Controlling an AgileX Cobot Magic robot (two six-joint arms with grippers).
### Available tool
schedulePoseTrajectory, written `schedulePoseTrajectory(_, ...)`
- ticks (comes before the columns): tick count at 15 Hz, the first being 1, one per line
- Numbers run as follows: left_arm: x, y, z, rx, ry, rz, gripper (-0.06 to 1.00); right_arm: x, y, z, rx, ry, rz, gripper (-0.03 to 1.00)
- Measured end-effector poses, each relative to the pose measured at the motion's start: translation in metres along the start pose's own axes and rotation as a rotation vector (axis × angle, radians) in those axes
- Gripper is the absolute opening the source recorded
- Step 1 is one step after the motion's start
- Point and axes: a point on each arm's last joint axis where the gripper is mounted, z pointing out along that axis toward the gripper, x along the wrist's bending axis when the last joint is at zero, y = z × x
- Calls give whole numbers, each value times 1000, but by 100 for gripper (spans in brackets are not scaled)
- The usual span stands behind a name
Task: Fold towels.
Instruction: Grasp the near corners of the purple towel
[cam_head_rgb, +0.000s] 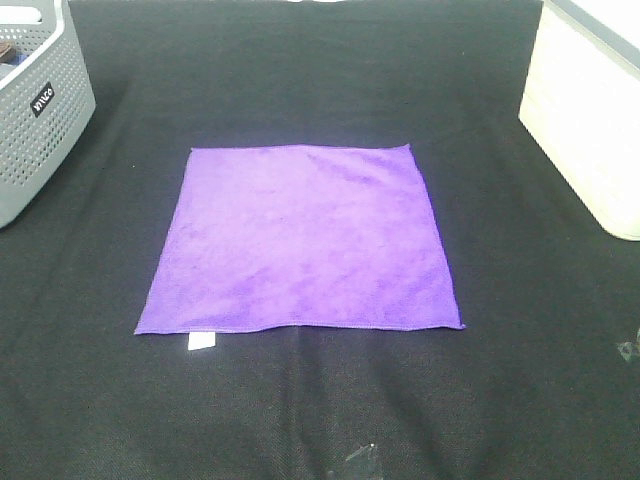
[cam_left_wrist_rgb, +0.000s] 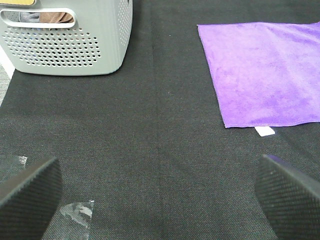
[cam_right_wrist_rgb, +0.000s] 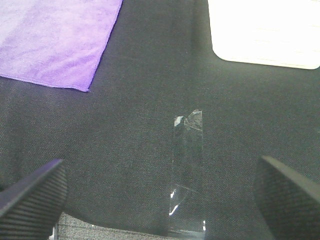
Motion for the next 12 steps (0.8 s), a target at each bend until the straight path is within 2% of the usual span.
schedulePoseTrajectory(5, 0, 0, 0, 0, 0, 0, 99, 0, 0, 0, 0, 1, 1, 96)
schedulePoseTrajectory(6, 0, 2, 2, 28, -4, -4, 99, 0, 3, -1, 0, 3, 10, 96)
schedulePoseTrajectory(7, -2, 15, 8, 123, -22, -42, 99, -1, 12, 0, 43, 17, 41, 96)
schedulePoseTrajectory(9, -2, 46, 28, 286, -41, -104, 99, -6, 47, 26, 256, 62, 144, 96)
schedulePoseTrajectory(10, -1, 62, 47, 381, -38, -116, 99, -7, 67, 45, 351, 101, 181, 96)
schedulePoseTrajectory(12, 3, 88, 86, 532, -38, -104, 99, -6, 99, 95, 506, 232, 204, 96)
